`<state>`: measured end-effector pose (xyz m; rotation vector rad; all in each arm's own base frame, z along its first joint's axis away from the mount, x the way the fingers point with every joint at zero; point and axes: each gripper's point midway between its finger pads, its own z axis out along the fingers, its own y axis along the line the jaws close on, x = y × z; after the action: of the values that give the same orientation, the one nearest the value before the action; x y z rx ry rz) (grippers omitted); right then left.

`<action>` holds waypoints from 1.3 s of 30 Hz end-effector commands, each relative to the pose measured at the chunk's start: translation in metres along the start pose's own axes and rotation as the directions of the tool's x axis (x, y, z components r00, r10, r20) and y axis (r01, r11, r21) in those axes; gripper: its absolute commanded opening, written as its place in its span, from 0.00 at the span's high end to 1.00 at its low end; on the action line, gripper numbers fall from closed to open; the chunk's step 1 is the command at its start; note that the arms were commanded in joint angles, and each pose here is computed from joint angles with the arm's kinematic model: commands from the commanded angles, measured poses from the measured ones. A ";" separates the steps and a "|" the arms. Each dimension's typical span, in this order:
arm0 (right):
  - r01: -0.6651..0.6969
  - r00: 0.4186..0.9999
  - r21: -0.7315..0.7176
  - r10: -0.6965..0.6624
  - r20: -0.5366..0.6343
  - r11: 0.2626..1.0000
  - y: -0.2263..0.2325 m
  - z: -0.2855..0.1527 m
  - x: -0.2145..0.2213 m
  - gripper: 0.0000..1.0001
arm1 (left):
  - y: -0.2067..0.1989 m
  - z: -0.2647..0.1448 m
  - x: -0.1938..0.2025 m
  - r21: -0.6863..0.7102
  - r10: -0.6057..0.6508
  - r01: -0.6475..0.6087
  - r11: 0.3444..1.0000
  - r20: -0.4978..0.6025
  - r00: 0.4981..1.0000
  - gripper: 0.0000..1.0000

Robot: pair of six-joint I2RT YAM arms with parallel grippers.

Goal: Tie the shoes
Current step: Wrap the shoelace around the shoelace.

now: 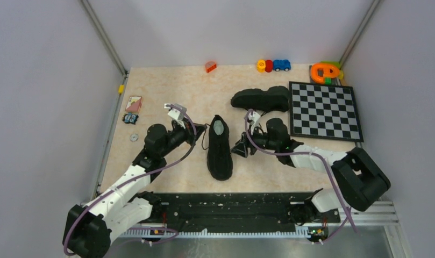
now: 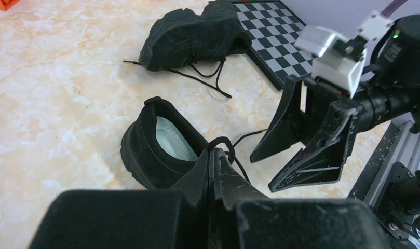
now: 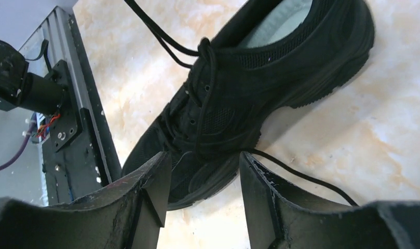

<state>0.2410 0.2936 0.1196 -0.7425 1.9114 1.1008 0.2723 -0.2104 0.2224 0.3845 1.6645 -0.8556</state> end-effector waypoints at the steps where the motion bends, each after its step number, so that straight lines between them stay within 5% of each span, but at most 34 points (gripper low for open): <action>1: 0.074 0.995 -0.118 -0.065 0.081 0.990 0.016 0.014 -0.031 0.48 | -0.001 0.002 -0.019 -0.005 -0.002 0.002 1.000 0.055 0.998 1.00; 17: 0.274 0.956 -0.178 -0.248 0.157 0.945 0.048 0.062 -0.096 0.54 | -0.001 0.005 -0.017 0.004 0.014 -0.014 1.000 0.039 0.999 1.00; 27: 0.269 0.958 -0.199 -0.242 0.152 0.942 0.056 0.069 -0.104 0.92 | 0.011 0.007 -0.005 -0.043 0.032 -0.032 0.999 0.000 0.999 1.00; 35: 0.256 0.959 -0.166 -0.228 0.169 0.952 0.055 0.063 -0.108 0.99 | 0.013 0.019 0.029 0.017 0.040 -0.038 0.999 -0.104 0.994 1.00; 39: 0.246 0.957 -0.154 -0.214 0.195 0.957 0.056 0.060 -0.115 0.90 | 0.015 0.022 0.036 0.020 0.030 -0.028 0.999 -0.117 0.993 1.00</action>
<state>0.2785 0.3801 0.1802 -0.9418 1.6671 1.1520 0.2831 -0.2148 0.1645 0.4316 1.8363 -0.8176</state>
